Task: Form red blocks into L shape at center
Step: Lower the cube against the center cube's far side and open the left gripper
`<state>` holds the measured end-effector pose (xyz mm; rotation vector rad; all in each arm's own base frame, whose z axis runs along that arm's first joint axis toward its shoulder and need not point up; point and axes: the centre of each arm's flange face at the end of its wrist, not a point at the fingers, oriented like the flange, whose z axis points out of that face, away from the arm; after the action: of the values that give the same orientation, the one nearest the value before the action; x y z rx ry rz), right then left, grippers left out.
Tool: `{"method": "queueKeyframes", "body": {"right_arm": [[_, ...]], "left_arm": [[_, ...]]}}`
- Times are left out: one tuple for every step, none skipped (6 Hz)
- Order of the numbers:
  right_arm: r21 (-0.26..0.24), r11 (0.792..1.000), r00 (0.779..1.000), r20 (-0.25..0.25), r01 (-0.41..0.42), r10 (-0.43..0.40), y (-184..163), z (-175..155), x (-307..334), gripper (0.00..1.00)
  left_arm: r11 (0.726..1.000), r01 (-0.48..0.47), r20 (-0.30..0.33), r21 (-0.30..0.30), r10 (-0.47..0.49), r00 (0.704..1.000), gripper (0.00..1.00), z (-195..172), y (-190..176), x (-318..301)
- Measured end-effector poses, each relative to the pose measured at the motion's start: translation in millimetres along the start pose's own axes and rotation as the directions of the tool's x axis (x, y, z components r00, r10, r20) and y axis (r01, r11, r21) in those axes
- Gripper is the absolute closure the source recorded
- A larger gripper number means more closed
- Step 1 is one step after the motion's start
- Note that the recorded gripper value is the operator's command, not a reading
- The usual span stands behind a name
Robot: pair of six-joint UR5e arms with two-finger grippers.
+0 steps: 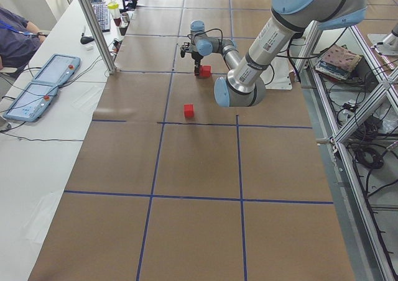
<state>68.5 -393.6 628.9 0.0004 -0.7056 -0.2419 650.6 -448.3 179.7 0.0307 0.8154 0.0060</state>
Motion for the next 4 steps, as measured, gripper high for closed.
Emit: {"method": "queueKeyframes", "body": {"right_arm": [[-0.001,1.000,1.000,-0.001,0.000,0.000,0.1,0.2,0.2,0.00],[-0.001,1.000,1.000,-0.001,-0.001,0.001,0.0,0.4,0.5,0.00],[-0.001,1.000,1.000,-0.001,0.000,0.000,-0.4,0.3,0.5,0.00],[-0.001,1.000,1.000,-0.001,0.000,0.000,-0.7,0.3,0.5,0.00]], "left_arm": [[1.000,-0.002,0.001,-0.002,0.002,1.000,0.92,1.3,1.7,0.5],[1.000,-0.003,0.002,-0.003,0.003,1.000,0.91,2.1,2.5,0.7],[1.000,-0.004,0.002,-0.004,0.004,1.000,0.91,2.3,2.9,0.9],[1.000,-0.004,0.001,-0.004,0.004,1.000,0.89,2.2,3.5,1.4]]}}
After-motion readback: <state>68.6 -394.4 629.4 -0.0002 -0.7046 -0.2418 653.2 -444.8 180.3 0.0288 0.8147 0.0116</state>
